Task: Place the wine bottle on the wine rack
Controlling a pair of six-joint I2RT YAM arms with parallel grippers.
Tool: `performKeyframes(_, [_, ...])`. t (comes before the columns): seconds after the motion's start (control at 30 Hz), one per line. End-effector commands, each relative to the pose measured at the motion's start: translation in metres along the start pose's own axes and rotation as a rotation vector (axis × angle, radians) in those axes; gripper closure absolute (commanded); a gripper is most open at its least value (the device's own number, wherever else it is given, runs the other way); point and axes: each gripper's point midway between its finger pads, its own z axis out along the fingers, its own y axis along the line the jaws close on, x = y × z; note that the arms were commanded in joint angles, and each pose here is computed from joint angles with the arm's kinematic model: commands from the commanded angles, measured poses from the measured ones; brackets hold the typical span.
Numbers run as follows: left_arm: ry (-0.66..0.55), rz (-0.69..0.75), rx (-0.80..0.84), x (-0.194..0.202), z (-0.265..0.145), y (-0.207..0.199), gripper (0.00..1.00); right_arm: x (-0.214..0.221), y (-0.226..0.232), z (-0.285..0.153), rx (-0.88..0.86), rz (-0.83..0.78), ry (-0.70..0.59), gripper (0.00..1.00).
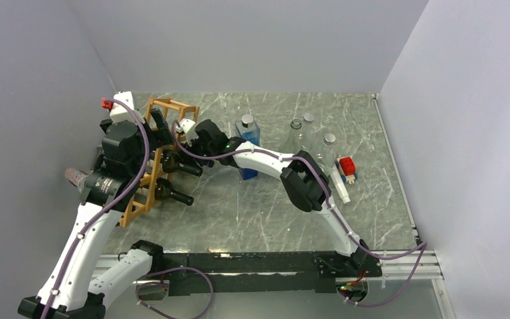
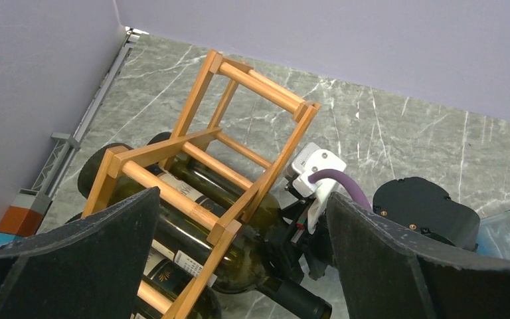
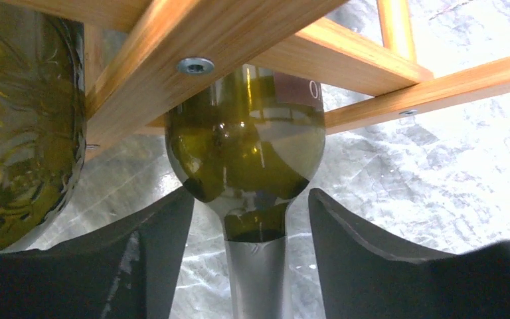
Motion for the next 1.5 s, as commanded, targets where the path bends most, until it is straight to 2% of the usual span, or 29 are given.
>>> performKeyframes(0.0, [-0.041, -0.011, 0.018, -0.01, -0.003, -0.001, 0.01, -0.055, -0.001, -0.026, 0.037, -0.032, -0.143, 0.29])
performKeyframes(0.13, [-0.043, -0.011, 0.017, -0.011, -0.004, -0.001, 0.01, -0.049, -0.011, -0.035, 0.1, -0.048, -0.129, 0.25])
performKeyframes(0.37, [-0.041, -0.016, 0.021, -0.01, -0.005, -0.001, 0.01, -0.039, -0.024, -0.046, 0.188, -0.062, -0.097, 0.24])
performKeyframes(0.77, [-0.051, -0.037, 0.037, -0.018, -0.02, 0.001, 0.01, -0.044, -0.026, -0.069, 0.222, -0.053, -0.057, 0.24])
performKeyframes(1.13, [-0.051, -0.085, 0.166, -0.024, -0.049, -0.012, 0.01, -0.036, -0.019, -0.098, 0.223, -0.027, -0.005, 0.25])
performKeyframes(1.27, [-0.046, -0.089, 0.197, -0.025, -0.054, -0.016, 0.01, -0.045, -0.017, -0.114, 0.232, -0.022, -0.023, 0.25])
performKeyframes(1.47, [-0.084, -0.079, 0.316, -0.039, -0.074, -0.03, 0.01, -0.086, -0.006, -0.161, 0.224, 0.005, -0.107, 0.26])
